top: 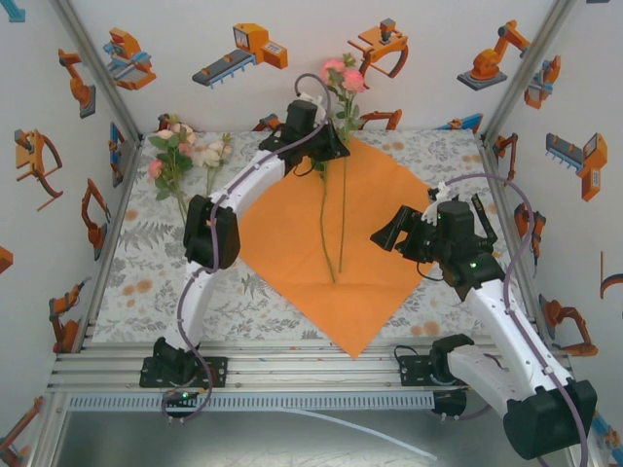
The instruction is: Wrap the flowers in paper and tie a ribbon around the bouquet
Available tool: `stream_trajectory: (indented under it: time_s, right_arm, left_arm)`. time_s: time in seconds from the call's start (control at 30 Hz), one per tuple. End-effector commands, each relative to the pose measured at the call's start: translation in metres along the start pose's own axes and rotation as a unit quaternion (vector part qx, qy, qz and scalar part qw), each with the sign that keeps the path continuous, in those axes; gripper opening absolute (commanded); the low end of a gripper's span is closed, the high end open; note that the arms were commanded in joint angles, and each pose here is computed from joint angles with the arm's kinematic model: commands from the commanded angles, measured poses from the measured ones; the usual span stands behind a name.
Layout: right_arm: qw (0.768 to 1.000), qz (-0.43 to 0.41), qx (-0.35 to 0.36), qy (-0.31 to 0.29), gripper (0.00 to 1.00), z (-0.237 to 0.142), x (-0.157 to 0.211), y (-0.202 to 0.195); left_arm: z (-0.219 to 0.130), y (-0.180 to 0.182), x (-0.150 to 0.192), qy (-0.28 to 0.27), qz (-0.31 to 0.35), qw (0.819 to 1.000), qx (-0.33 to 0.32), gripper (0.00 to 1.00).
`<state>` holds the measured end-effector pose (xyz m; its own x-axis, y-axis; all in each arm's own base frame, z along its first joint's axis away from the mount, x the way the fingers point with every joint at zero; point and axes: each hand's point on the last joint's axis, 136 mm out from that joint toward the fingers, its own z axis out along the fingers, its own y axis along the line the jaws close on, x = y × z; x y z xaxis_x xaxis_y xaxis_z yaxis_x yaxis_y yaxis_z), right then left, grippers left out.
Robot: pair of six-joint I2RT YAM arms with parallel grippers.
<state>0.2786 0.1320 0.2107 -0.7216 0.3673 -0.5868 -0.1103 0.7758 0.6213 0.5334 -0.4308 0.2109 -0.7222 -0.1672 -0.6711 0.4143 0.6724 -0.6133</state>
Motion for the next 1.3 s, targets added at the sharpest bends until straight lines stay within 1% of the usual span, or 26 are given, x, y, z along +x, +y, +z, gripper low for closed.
stream_trajectory:
  time_s: [0.0, 0.2, 0.33, 0.5, 0.6, 0.63, 0.67, 0.73, 0.87, 1.03, 1.1, 1.27]
  right_arm:
    - [1.0, -0.002, 0.002, 0.001, 0.74, -0.001, 0.004, -0.002]
    - [1.0, -0.012, 0.009, 0.001, 0.74, -0.003, 0.005, -0.003]
    - [1.0, -0.018, 0.015, 0.001, 0.74, -0.005, 0.005, -0.005]
    - [1.0, -0.017, 0.015, 0.002, 0.74, -0.004, 0.006, -0.006]
    - [1.0, -0.013, 0.015, 0.003, 0.74, -0.002, 0.007, -0.007]
    - [1.0, -0.011, 0.015, 0.003, 0.74, -0.001, 0.007, -0.007]
    - [1.0, -0.01, 0.013, 0.004, 0.74, -0.001, 0.007, -0.007]
    - [1.0, -0.008, 0.013, 0.005, 0.74, -0.001, 0.007, -0.006]
    - [1.0, -0.01, 0.012, 0.0, 0.74, -0.004, 0.006, -0.005]
    - [1.0, -0.007, 0.011, -0.002, 0.74, -0.006, 0.006, -0.005]
    - [1.0, -0.006, 0.01, -0.003, 0.74, -0.007, 0.006, -0.004]
    - [1.0, -0.008, 0.01, -0.007, 0.74, -0.01, 0.006, -0.004]
  left_arm:
    - [0.009, 0.026, -0.006, -0.003, -0.004, 0.999, -0.035, 0.0]
    - [0.041, 0.047, 0.002, -0.014, -0.024, 0.999, -0.04, 0.0]
    - [0.055, 0.07, 0.018, -0.002, -0.015, 0.998, -0.065, 0.0]
    - [0.062, 0.08, 0.037, 0.027, -0.002, 0.997, -0.073, 0.01]
    - [0.063, 0.081, 0.047, 0.048, 0.007, 0.997, -0.067, 0.05]
    - [0.064, 0.084, 0.051, 0.052, 0.009, 0.996, -0.074, 0.08]
    - [0.064, 0.088, 0.054, 0.056, 0.01, 0.995, -0.083, 0.12]
    - [0.062, 0.095, 0.055, 0.057, 0.009, 0.993, -0.099, 0.15]
    - [0.056, 0.09, 0.047, 0.051, 0.01, 0.994, -0.099, 0.25]
    - [0.037, 0.069, 0.024, 0.035, 0.022, 0.995, -0.093, 0.3]
    - [0.024, 0.057, 0.011, 0.025, 0.033, 0.995, -0.092, 0.33]
    - [-0.018, 0.029, -0.023, -0.006, 0.063, 0.994, -0.091, 0.36]
